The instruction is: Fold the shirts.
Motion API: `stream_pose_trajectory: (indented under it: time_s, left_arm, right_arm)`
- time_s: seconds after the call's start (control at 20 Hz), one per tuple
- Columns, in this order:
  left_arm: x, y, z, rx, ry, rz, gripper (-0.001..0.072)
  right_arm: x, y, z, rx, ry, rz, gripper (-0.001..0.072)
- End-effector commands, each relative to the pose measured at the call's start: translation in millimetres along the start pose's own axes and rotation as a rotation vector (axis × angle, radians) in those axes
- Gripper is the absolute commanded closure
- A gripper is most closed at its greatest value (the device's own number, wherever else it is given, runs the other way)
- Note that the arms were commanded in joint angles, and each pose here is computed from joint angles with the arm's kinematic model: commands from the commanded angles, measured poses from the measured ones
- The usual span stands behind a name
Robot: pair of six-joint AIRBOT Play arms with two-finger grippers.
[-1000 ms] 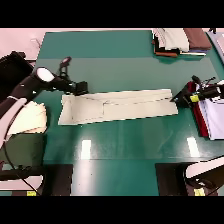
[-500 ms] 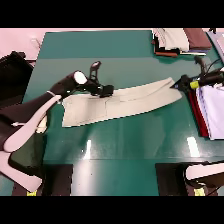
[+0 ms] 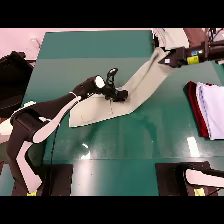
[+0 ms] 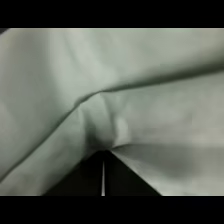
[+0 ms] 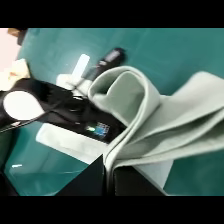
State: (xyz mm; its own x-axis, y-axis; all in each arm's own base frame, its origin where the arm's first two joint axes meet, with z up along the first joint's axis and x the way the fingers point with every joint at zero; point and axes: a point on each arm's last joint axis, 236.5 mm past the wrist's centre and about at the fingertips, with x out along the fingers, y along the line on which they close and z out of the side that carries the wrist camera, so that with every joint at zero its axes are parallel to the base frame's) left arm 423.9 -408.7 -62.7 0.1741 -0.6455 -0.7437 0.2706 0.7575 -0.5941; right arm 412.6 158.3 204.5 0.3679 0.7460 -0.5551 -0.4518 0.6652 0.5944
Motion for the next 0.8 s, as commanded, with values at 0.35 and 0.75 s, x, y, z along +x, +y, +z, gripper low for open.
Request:
stream_pose_trajectory:
  time_s: [0.35, 0.75]
  left_arm:
    - [-143.8, 44.6, 85.3, 0.113, -0.117, 0.195, 0.0679]
    - [-428.5, 70.4, 135.5, 0.125, -0.614, 0.435, 0.0679]
  right_arm:
    - [66.2, 149.0, 2.6, -0.111, -0.041, 0.257, 0.0693]
    - [238.1, 266.3, -58.6, -0.095, -0.061, 0.453, 0.0421]
